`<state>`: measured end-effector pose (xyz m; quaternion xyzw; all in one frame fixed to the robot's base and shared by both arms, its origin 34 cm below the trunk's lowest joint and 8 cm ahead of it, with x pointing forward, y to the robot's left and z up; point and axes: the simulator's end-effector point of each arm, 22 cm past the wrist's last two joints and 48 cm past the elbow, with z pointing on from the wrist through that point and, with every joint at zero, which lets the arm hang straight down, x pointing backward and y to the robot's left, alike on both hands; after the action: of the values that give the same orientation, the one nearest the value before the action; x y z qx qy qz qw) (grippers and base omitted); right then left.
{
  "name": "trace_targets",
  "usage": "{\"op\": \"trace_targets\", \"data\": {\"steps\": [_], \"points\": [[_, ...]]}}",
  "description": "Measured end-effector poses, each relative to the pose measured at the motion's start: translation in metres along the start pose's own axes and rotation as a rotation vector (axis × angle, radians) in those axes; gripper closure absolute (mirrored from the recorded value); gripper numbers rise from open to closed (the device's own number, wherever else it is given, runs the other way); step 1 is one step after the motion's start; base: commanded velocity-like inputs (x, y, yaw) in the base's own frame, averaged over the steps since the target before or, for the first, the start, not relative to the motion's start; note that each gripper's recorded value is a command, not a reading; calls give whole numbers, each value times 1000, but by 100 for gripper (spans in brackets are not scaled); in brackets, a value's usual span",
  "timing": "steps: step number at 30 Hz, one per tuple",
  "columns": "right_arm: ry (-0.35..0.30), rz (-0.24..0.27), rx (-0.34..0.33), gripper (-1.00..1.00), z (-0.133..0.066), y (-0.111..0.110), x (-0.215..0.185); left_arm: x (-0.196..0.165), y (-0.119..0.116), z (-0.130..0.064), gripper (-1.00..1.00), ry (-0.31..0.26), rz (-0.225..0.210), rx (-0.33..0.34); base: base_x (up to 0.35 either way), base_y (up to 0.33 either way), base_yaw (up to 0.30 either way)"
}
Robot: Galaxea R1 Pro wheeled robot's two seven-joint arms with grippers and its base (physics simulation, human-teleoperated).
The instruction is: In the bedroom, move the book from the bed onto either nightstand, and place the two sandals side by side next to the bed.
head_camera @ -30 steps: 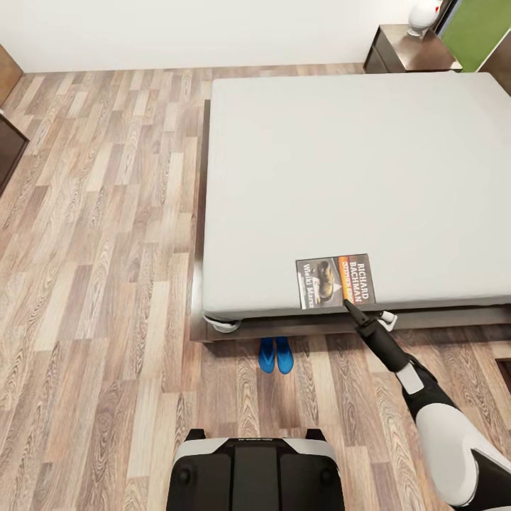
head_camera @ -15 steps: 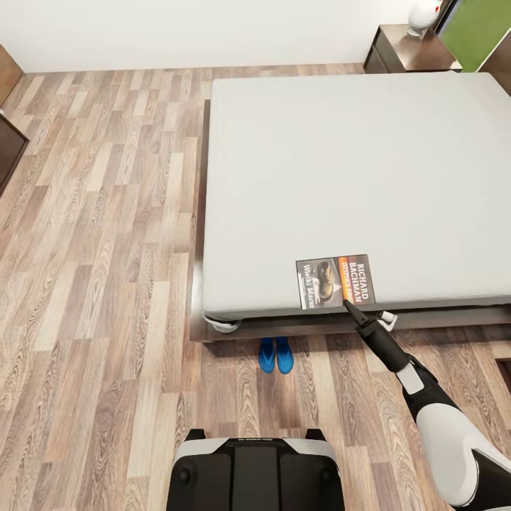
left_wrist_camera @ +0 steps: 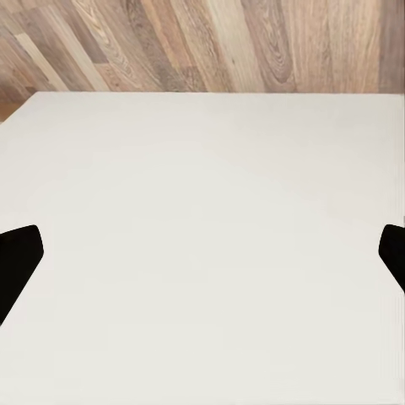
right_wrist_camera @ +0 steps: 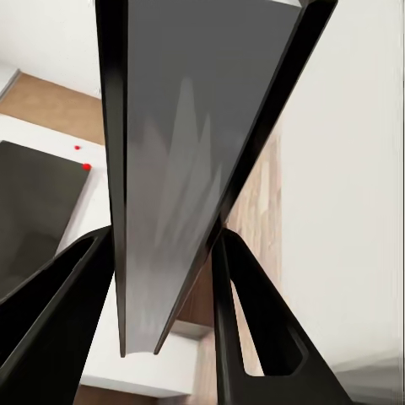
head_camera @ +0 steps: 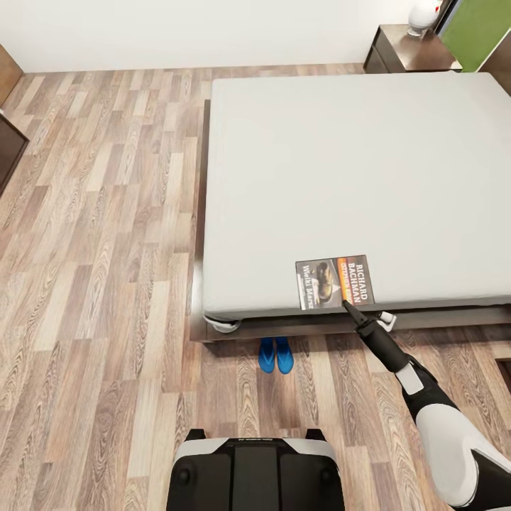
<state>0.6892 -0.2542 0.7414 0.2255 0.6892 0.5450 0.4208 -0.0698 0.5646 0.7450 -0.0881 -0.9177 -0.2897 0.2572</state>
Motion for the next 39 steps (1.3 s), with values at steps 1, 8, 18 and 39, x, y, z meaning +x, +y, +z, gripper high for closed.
{"op": "trace_targets", "data": {"steps": [1, 8, 18, 39], "points": [[0, 1, 5, 100, 0, -1, 1, 1, -1, 0, -100, 1, 0, 7, 0, 0, 0], [16, 5, 23, 100, 4, -5, 8, 23, -10, -4, -100, 26, -1, 55, 0, 0, 0], [47, 5, 21, 100, 6, -4, 15, 40, -18, -8, -100, 56, -49, 97, 0, 0, 0], [55, 6, 27, 100, 6, -5, 16, 48, -45, -14, -100, 70, -64, 196, 0, 0, 0]]}}
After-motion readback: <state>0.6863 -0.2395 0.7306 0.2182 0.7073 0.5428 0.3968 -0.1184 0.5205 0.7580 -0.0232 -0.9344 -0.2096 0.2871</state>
